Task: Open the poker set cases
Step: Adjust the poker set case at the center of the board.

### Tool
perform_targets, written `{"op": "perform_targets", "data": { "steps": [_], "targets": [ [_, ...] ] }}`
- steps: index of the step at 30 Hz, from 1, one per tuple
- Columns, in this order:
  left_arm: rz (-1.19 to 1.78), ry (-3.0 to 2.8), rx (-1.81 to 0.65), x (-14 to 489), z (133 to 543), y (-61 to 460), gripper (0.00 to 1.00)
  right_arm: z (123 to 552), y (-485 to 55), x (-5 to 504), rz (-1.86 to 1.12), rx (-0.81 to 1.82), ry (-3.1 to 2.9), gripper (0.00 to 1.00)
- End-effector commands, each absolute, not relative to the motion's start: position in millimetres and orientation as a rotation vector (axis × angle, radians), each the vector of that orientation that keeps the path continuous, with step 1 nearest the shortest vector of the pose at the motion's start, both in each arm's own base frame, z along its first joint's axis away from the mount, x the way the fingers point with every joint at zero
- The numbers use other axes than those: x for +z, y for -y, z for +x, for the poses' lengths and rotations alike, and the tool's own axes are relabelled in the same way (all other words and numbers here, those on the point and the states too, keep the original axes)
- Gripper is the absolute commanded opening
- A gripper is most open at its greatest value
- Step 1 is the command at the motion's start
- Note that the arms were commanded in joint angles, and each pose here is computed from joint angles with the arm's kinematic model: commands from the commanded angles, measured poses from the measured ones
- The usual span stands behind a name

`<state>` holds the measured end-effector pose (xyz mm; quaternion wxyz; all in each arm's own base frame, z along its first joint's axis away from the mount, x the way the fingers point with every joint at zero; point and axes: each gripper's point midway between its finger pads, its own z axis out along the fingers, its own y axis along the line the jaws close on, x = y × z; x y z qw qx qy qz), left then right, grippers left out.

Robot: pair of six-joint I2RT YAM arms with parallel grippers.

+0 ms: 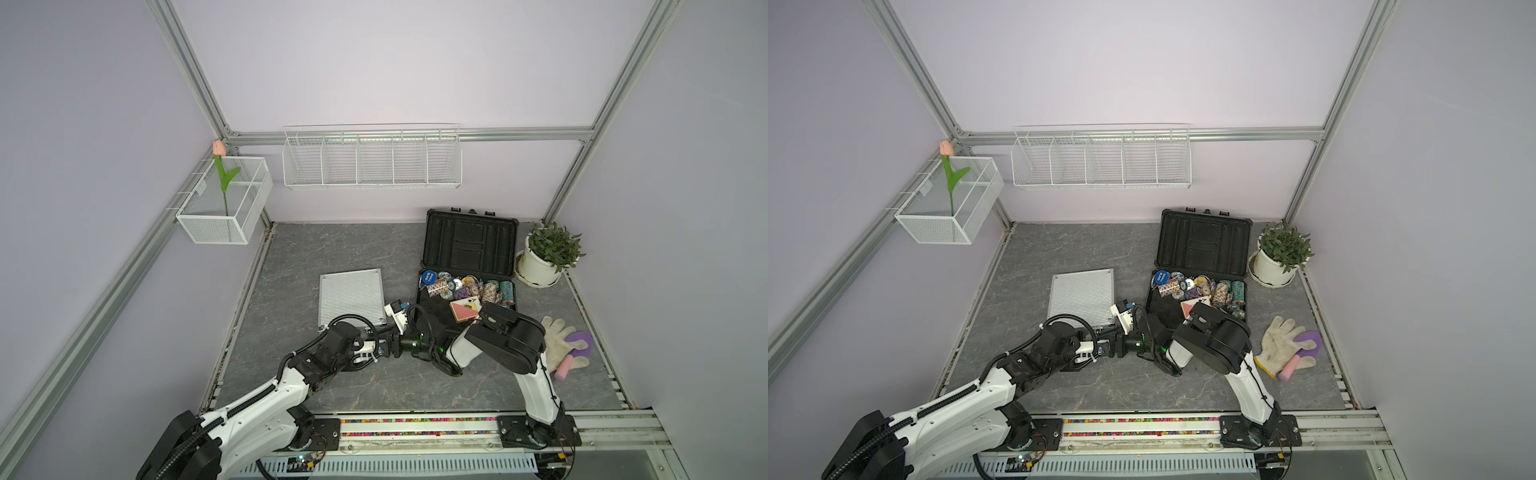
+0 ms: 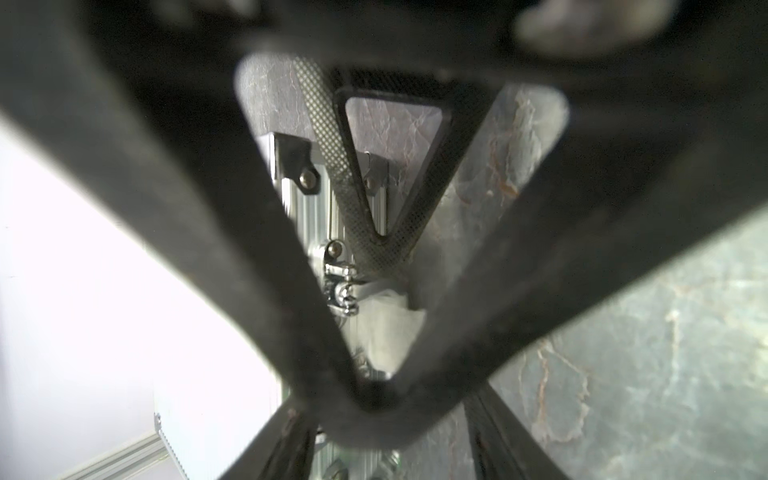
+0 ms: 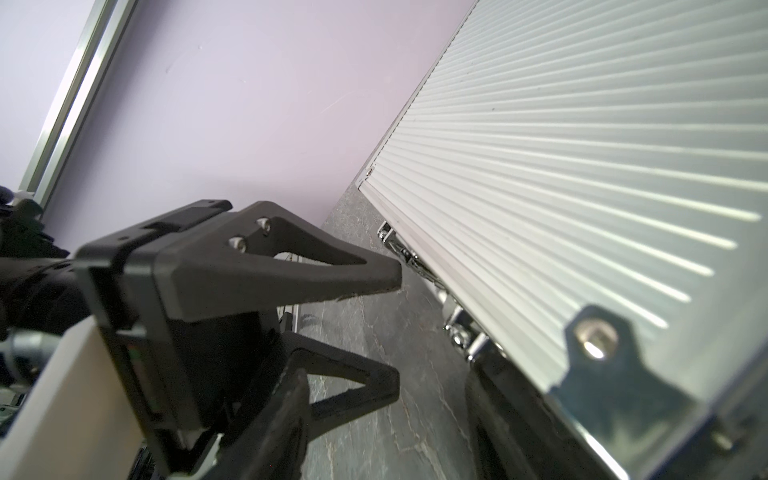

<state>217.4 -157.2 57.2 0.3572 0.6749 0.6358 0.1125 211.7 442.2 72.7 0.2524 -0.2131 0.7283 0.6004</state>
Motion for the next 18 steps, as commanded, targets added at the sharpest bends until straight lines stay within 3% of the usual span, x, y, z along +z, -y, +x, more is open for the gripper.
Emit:
{"op": "perform_targets", "data": {
  "steps": [1,10,15,18],
  "targets": [
    [1.764,-1.659,0.326,51,215,150,0.59,199,-458,166,-0.653,1.804,-1.656,0.62],
    [1.046,-1.593,0.260,204,236,136,0.57,217,-434,130,-0.516,1.637,-1.759,0.65],
    [0.756,-1.511,0.161,262,225,116,0.59,218,-434,115,-0.501,1.610,-1.795,0.67],
    [0.417,-1.598,0.131,282,234,84,0.64,217,-435,108,-0.500,1.573,-1.800,0.67]
  ]
}}
